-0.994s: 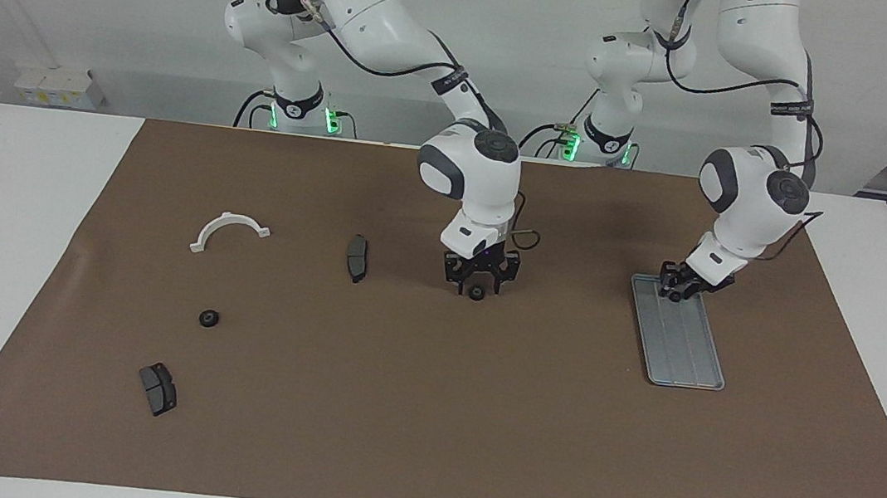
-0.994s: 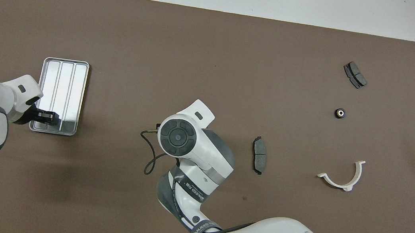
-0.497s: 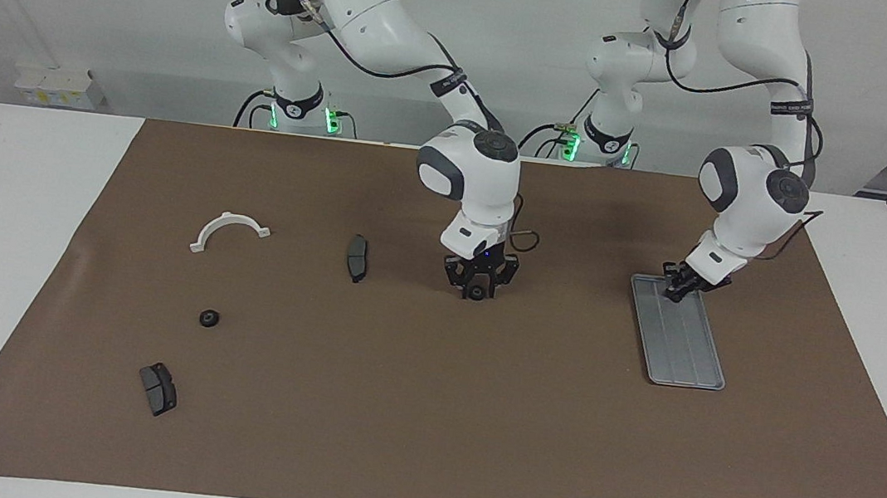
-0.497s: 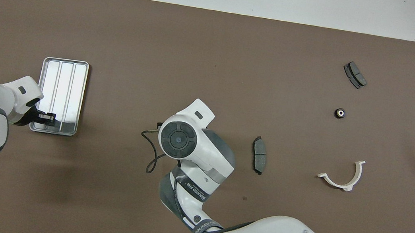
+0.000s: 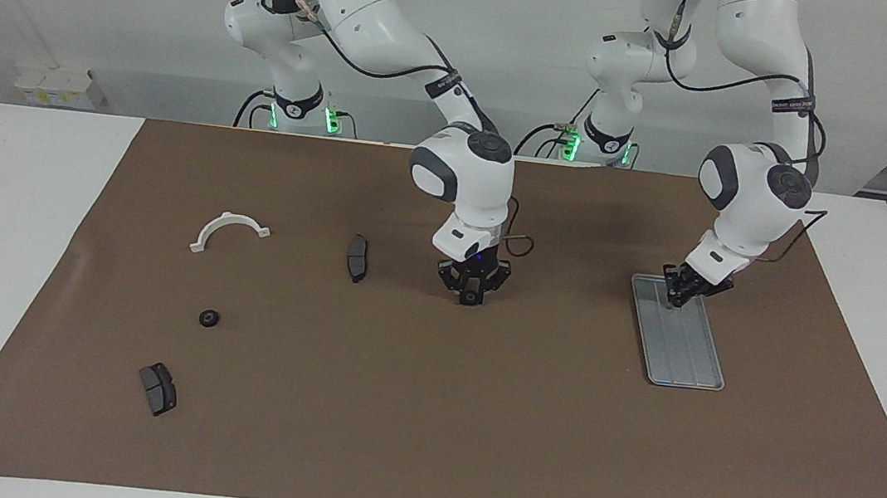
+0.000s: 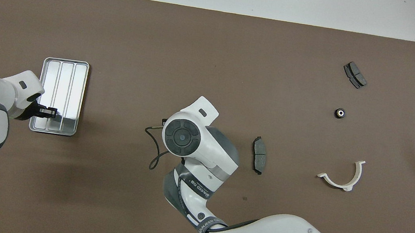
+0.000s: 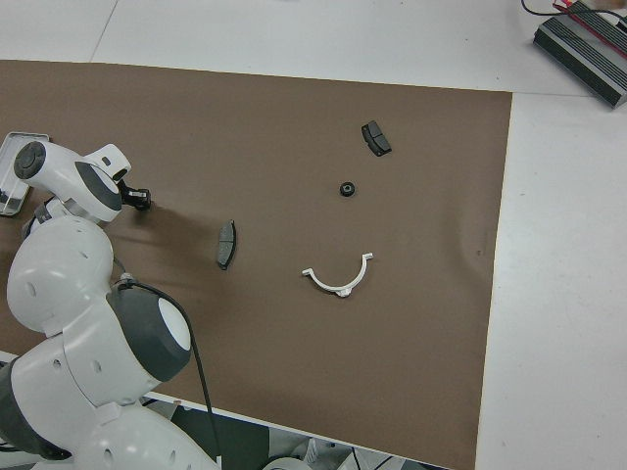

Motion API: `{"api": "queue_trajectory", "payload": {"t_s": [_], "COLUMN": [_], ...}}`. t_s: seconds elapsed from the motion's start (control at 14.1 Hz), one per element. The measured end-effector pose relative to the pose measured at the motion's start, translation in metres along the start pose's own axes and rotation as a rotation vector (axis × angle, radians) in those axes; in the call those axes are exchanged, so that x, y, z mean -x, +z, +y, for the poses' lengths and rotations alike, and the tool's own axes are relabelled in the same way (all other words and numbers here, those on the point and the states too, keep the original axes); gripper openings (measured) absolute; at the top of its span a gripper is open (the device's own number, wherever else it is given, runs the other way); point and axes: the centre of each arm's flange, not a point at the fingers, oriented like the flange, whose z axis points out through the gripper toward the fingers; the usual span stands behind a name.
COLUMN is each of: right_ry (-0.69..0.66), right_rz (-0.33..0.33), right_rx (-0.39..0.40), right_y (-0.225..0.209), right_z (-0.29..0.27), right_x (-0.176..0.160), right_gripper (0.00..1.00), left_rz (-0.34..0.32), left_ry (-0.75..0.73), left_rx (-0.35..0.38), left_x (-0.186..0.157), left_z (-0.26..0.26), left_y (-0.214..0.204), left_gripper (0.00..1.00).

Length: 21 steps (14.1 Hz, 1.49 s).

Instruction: Place bearing gear from tray to pile

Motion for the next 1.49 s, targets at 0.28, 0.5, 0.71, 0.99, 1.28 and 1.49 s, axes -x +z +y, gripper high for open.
{"api": "queue_trajectory", "payload": {"t_s": [0.28, 0.5, 0.71, 0.99, 1.28, 1.49], "right_ry": [0.115, 0.164, 0.095, -0.003, -0.020, -0.020], "right_rz": [0.033, 0.041, -0.021, -0.099, -0.177, -0.214], "right_rx": [0.047, 0.074, 0.086, 0.087, 0.059, 0.064], "right_y": [-0.036, -0.049, -0.036, -0.016, -0.006, -0.010], "right_z": [0.095, 0.167, 0.238, 0.306, 0.335, 0.340], "right_x": [-0.030, -0.034, -0.032, -0.021, -0.011, -0.008], "right_gripper": [0.34, 0.34, 0.34, 0.34, 0.34, 0.46], "left_rz": [0.009, 0.005, 0.026, 0.068, 0.074, 0.101], "left_ry": [-0.093, -0.166, -0.212, -0.160, -0.123, -0.129], "left_rx": [0.004, 0.007, 0.019, 0.055, 0.065, 0.059], "left_x": [-0.032, -0.033, -0.020, 0.006, 0.008, -0.008], "left_z": [0.068, 0.137, 0.222, 0.327, 0.355, 0.347], "left_y": [-0.044, -0.042, -0.039, -0.011, 0.040, 0.029], "left_gripper": [0.23, 0.23, 0.23, 0.23, 0.29, 0.54]}}
